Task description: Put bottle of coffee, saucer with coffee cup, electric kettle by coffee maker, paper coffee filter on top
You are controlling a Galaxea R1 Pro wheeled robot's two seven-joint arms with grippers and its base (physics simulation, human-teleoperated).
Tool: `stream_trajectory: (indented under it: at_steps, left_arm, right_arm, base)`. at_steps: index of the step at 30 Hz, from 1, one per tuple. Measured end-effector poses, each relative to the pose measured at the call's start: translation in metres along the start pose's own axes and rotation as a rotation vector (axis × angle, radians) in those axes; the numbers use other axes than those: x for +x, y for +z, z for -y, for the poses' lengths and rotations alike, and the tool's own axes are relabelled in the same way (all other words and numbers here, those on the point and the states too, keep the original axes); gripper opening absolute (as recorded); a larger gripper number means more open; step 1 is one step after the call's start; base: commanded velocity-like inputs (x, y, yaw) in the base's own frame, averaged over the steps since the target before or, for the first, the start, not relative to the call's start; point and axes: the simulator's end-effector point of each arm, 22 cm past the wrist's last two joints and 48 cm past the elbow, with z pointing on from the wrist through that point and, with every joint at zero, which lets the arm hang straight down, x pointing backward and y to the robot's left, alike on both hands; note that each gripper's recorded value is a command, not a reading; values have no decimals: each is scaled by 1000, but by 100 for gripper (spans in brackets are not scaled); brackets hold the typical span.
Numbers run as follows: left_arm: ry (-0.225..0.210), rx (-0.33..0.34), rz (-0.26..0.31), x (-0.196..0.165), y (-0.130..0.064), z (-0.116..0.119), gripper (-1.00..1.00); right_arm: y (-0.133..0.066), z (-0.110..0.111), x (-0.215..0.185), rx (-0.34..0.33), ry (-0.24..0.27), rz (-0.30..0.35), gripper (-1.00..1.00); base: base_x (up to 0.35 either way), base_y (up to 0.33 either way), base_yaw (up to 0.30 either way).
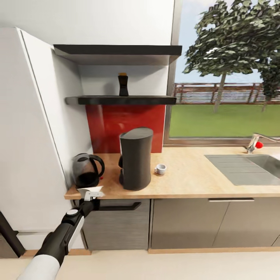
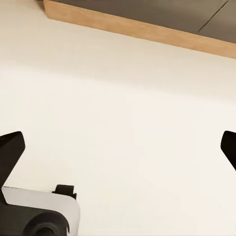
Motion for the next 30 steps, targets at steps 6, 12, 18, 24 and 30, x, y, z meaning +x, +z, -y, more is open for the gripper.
stream_trajectory:
  at_steps: [6,12,18,24,30]
  left_arm:
    - [5,-2,0,-2,1,0,-100]
    - [13,4,-1,-2,2,3,-100]
    - [-28,-37,-51,-142,9,-30,-100]
    - [-35,-39,-71,-211,-2,-32,-100]
    - [-22,-34,-125,-249,-15,-25,-100]
  right_arm:
    - [0,1,-1,0,-1,3,100]
    - [0,0,-2,1,2,4,100]
    - [0,-1,2,-1,1,-4,100]
    - [0,-1,2,-1,1,-4,100]
    - [0,-1,1,-1,1,-3,100]
  base:
    - [0,195,0]
    - [0,16,0]
    - [0,0,0]
    - [0,0,0]
    - [0,0,0]
